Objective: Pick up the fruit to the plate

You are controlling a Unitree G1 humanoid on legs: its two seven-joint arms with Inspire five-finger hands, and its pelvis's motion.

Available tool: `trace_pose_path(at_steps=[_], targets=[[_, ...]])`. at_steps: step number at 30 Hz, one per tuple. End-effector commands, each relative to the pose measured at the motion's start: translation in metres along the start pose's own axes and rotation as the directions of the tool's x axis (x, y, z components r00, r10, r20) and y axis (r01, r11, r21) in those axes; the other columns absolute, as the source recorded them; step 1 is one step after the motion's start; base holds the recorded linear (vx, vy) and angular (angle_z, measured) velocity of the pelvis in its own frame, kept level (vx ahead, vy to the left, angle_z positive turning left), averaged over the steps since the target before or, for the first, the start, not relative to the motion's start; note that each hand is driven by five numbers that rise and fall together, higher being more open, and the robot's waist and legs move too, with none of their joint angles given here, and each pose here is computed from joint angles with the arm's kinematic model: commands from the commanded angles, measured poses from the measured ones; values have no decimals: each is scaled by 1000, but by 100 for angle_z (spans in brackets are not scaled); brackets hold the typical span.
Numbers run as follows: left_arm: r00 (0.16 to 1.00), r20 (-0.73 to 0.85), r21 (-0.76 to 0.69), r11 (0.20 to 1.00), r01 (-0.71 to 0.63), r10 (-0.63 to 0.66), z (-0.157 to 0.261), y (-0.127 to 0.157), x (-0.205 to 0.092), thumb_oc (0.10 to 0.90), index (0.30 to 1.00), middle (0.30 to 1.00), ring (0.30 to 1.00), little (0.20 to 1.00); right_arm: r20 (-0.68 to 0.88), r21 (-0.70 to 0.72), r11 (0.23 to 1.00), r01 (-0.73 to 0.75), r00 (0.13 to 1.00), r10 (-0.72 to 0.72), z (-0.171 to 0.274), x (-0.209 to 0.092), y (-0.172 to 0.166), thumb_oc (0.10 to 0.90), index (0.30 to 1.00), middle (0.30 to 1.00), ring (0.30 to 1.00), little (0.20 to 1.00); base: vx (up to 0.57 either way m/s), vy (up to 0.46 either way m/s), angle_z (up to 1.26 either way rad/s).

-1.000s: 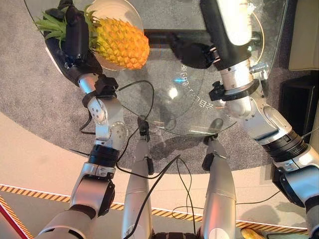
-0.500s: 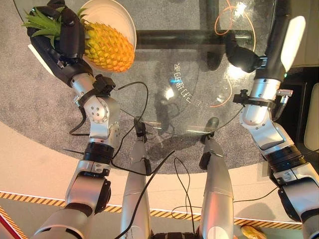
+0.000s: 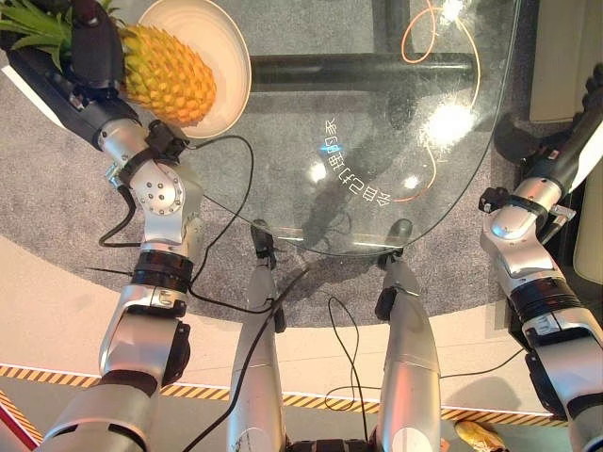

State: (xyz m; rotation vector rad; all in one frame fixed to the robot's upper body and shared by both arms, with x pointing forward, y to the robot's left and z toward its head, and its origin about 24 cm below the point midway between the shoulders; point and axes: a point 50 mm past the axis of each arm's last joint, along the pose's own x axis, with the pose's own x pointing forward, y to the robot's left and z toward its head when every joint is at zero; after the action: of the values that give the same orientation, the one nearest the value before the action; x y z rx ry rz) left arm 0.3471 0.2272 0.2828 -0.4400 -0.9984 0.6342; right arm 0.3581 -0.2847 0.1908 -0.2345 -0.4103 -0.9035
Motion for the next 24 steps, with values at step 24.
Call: trace_pose_path(at_steps=[24], targets=[[918, 378, -17, 991, 135, -119, 63, -42, 33, 100, 300, 300, 300, 200, -396, -56, 992, -113, 915, 82, -67, 6, -21, 800, 900, 900, 900, 900, 1, -1, 0]])
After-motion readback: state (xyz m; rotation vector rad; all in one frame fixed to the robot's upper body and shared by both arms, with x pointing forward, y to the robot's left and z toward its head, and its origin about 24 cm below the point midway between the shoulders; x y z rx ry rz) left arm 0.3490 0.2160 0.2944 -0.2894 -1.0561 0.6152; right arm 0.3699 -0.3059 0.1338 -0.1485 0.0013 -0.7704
